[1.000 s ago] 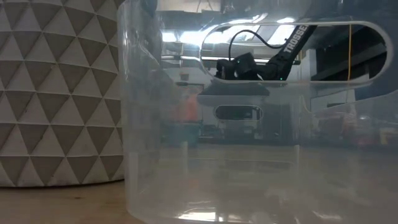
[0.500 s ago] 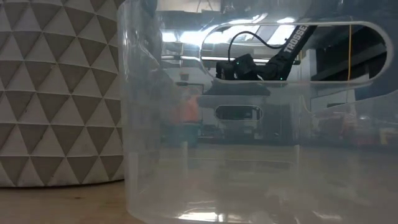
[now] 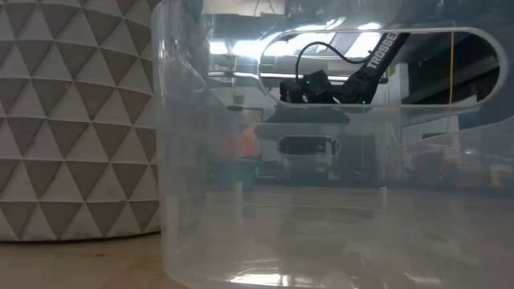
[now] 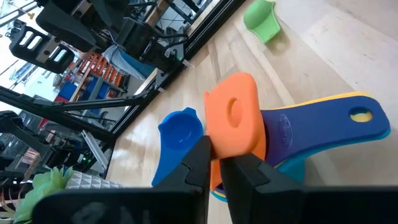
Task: Nest measuring cups in basket
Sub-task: Stack the orange measuring cup on top of the dark blue measuring cup
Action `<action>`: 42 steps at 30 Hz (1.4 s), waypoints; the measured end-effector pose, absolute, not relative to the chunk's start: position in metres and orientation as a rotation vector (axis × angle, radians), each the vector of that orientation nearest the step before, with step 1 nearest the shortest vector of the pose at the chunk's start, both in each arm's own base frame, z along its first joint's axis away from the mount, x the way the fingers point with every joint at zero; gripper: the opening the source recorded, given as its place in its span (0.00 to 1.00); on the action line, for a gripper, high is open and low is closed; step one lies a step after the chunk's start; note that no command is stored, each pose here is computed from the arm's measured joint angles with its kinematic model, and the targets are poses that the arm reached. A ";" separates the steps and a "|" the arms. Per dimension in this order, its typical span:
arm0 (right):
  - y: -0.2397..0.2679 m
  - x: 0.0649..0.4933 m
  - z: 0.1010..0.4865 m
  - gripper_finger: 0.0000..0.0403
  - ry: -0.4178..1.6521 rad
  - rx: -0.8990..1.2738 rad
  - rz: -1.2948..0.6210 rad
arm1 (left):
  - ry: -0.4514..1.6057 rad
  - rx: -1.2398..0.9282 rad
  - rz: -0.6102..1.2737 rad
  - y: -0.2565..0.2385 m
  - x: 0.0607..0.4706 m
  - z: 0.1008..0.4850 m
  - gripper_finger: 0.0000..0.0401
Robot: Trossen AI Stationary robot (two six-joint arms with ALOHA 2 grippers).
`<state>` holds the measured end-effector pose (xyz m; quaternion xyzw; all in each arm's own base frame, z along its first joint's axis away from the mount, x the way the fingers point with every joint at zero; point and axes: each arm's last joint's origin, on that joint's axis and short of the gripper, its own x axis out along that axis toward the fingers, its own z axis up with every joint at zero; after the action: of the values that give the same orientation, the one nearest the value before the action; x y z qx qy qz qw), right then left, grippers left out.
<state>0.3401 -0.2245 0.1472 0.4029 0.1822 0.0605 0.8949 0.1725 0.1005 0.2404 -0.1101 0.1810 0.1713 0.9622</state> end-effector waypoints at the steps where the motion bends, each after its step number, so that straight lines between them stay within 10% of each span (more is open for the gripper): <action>1: -0.224 0.340 0.147 0.09 0.378 0.835 0.126 | 0.367 -0.223 0.347 0.100 0.172 0.240 0.22; 42: -0.239 0.334 0.151 0.27 0.310 0.762 0.047 | 0.367 -0.223 0.347 0.100 0.172 0.240 0.22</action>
<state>0.3343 -0.2387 0.1514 0.3702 0.1509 0.0231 0.9163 0.1725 0.1005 0.2404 -0.1100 0.1810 0.1712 0.9622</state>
